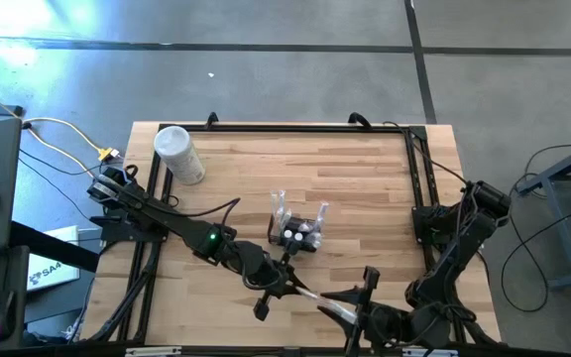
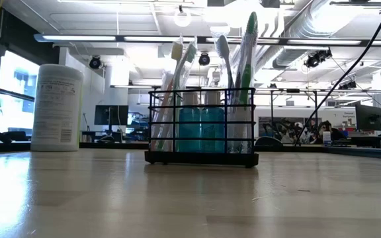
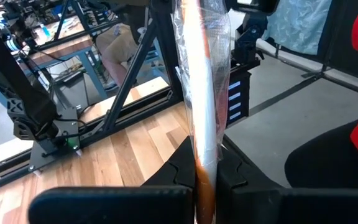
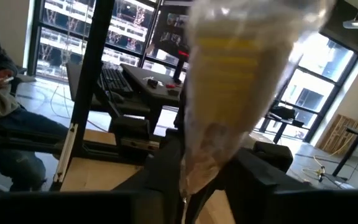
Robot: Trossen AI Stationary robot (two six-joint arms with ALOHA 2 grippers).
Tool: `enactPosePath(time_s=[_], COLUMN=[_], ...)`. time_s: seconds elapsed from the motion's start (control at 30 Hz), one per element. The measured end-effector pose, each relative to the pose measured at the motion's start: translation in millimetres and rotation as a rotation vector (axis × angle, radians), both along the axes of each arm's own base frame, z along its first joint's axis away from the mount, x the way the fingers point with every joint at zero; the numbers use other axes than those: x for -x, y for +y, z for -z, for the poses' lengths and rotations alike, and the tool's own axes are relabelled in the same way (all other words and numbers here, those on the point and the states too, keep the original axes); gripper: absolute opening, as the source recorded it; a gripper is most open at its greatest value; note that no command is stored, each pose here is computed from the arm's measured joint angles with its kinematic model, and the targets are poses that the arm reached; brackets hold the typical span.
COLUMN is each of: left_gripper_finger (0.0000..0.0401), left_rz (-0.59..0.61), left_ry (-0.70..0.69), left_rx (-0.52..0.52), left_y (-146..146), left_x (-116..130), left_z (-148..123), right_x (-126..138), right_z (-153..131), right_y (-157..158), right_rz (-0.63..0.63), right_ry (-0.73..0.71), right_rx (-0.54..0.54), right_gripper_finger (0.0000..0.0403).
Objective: Pick & Place toothbrushing station
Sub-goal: Put the orange toothbrush into the mesh organizer
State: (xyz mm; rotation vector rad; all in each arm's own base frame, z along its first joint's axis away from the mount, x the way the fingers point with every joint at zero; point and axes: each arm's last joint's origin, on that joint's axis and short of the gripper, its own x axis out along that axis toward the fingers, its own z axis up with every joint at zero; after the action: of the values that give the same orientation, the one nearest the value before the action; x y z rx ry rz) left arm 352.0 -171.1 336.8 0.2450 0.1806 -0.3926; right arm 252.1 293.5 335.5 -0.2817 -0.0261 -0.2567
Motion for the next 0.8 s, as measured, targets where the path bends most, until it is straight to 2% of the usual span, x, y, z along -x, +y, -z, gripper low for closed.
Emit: enactPosePath(time_s=[0.17,0.53,0.67,0.8], left_gripper_finger=[0.0008,0.0084,0.013,0.0188], left_rz=[0.001,-0.017,-0.032,-0.046], left_ry=[-0.002,0.039,0.074,0.083], left_rx=[-0.007,0.042,0.085,0.08], left_y=[0,0,1,1], left_x=[0,0,1,1], left_z=[0,2,4,5], right_x=[0,0,4,11], right_z=[2,3,4,4], right_y=[0,0,2,6], right_rz=[-0.003,0.008,0.032,0.073], right_ry=[0.025,0.043,0.054,0.063], right_rx=[0.072,0.107,0.127,0.123], right_gripper_finger=[0.0022,0.0019,0.0019,0.0019])
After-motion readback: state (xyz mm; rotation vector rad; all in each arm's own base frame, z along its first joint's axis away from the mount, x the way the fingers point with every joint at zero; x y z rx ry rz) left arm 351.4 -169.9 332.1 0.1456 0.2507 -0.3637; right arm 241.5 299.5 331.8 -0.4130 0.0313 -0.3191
